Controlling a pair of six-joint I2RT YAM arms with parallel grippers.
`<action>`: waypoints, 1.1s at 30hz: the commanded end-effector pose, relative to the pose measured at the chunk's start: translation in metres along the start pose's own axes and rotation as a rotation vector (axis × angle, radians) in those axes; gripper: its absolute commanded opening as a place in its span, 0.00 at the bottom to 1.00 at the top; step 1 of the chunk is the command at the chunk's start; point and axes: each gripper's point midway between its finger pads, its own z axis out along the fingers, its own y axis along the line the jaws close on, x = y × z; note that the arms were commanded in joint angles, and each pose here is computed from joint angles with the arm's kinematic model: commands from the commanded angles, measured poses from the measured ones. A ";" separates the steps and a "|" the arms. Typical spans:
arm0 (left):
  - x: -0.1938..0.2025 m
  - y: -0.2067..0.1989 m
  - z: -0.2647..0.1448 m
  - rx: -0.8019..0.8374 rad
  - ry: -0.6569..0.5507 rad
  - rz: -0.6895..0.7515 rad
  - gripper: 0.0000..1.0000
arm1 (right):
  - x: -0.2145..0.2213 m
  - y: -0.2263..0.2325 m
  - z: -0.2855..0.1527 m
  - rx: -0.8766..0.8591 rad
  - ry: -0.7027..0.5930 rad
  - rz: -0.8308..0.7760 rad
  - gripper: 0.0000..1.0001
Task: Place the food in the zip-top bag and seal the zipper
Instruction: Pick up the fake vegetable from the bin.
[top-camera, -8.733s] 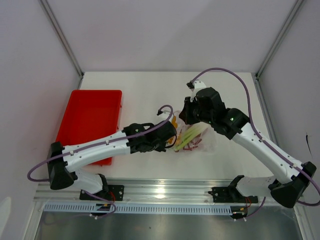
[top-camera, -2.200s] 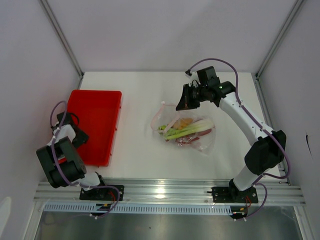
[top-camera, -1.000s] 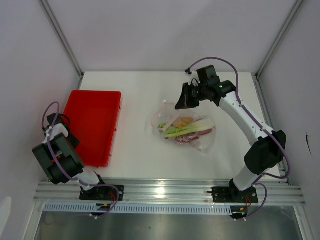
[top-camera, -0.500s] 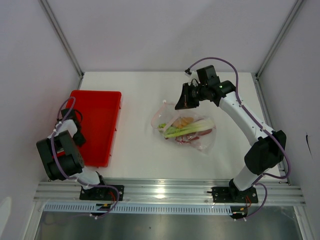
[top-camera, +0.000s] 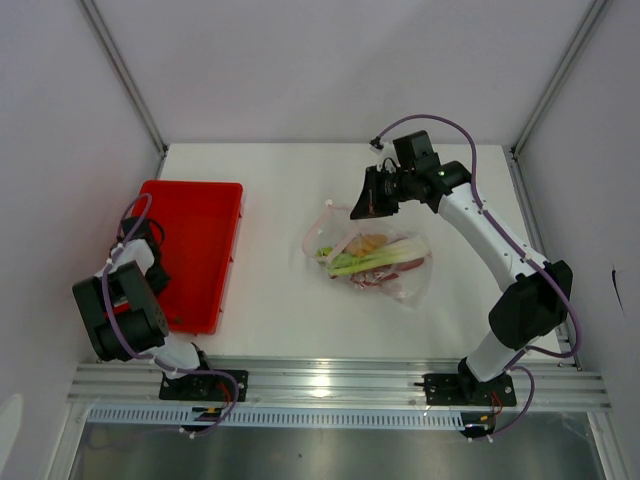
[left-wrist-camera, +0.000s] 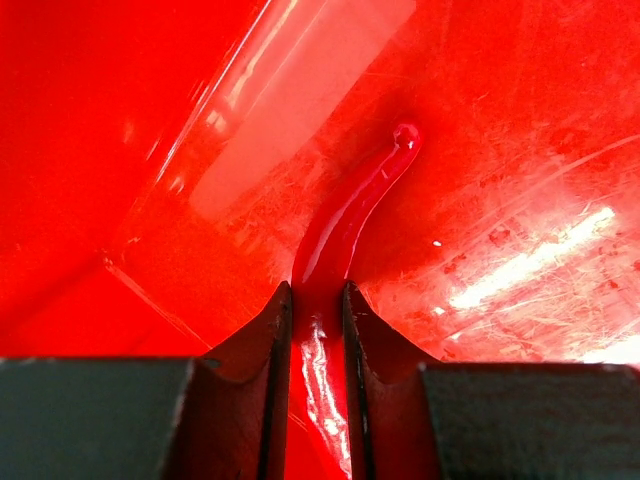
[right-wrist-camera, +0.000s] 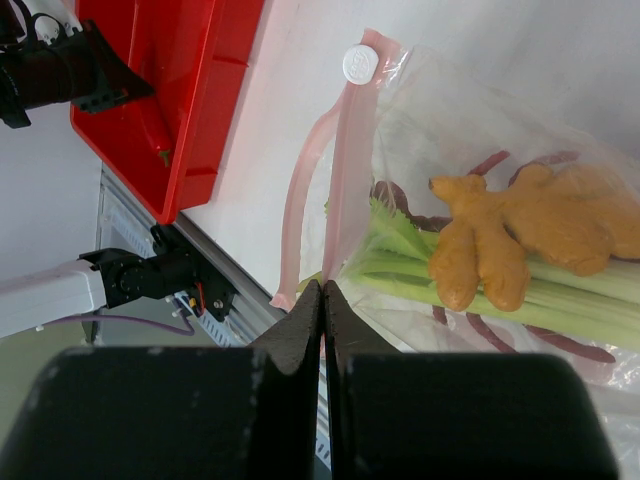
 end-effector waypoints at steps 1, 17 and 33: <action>-0.007 -0.002 -0.004 0.028 -0.037 0.005 0.01 | -0.017 0.017 -0.017 -0.027 -0.066 -0.054 0.00; -0.125 -0.056 -0.145 0.400 -0.372 -0.192 0.00 | -0.008 0.018 -0.009 0.004 -0.053 -0.032 0.00; -0.055 -0.177 -0.337 0.990 -0.708 -0.144 0.00 | 0.034 0.035 0.008 -0.010 -0.011 0.006 0.00</action>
